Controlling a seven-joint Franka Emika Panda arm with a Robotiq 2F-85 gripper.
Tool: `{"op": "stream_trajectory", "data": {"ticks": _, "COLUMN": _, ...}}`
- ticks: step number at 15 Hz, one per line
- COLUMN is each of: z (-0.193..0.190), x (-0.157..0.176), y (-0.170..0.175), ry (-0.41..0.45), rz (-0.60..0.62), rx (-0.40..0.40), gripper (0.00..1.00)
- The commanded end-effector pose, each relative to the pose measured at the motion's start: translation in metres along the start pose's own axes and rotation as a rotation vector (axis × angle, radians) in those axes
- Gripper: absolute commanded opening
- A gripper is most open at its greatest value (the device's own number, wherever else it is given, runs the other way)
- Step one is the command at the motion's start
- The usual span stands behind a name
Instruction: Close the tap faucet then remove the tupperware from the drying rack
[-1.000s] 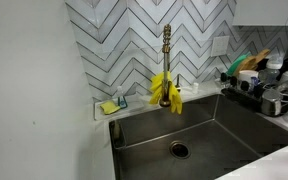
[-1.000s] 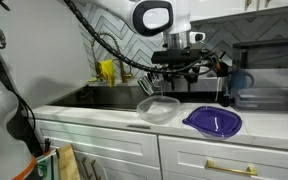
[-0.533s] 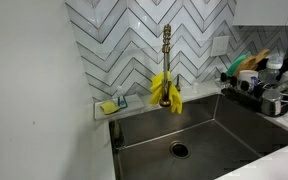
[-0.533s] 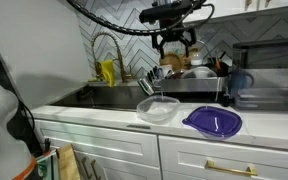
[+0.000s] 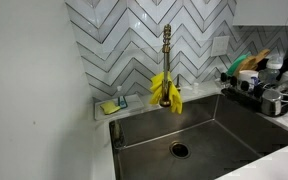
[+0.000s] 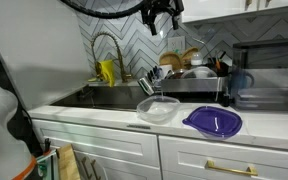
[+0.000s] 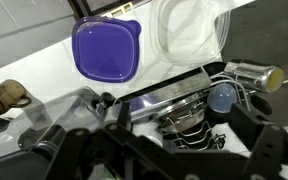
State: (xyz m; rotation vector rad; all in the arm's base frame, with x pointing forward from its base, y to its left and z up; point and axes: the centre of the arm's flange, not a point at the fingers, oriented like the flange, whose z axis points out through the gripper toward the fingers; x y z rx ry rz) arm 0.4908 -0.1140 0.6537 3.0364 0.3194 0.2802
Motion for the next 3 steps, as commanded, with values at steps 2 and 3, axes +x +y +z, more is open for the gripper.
{"op": "stream_trajectory", "data": {"ticks": 2, "z": -0.0012, "x": 0.0004, "y": -0.0002, "ry": -0.001, "rz": 0.009, "rx": -0.004, "gripper": 1.0}}
{"op": "stream_trajectory", "data": {"ticks": 3, "z": -0.0005, "x": 0.0004, "y": 0.0003, "ry": -0.003, "rz": 0.011, "rx": -0.004, "gripper": 1.0}}
